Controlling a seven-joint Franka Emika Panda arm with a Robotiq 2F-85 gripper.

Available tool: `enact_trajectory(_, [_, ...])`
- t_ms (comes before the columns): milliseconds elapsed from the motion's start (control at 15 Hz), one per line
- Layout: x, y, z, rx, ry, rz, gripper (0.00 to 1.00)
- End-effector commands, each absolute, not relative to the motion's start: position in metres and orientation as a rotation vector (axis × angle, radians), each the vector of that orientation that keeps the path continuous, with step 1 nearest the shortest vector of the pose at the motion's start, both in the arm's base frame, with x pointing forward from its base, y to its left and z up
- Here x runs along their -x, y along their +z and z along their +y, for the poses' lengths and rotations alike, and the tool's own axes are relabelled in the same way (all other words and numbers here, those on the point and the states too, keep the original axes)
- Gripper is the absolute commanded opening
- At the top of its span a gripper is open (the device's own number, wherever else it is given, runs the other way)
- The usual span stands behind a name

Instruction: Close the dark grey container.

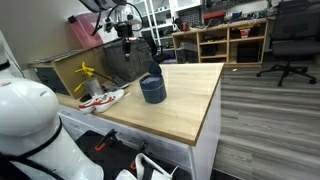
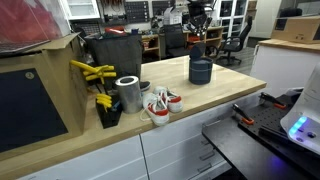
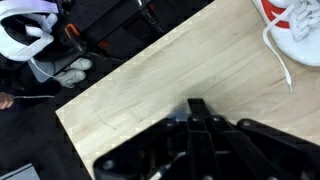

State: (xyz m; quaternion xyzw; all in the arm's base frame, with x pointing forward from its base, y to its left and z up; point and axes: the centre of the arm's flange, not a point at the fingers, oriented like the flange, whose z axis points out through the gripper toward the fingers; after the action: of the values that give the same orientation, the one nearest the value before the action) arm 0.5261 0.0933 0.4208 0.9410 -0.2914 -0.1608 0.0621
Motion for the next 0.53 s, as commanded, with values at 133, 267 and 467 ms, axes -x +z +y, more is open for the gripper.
enact_trajectory(133, [-0.564,0.422,0.089,-2.83,-0.457,-1.005,0.0])
enact_trajectory(267, [-0.579,0.419,0.088,-2.85,-0.425,-1.011,0.0])
enact_trajectory(467, [-0.61,0.422,0.091,-2.907,-0.346,-0.994,0.0])
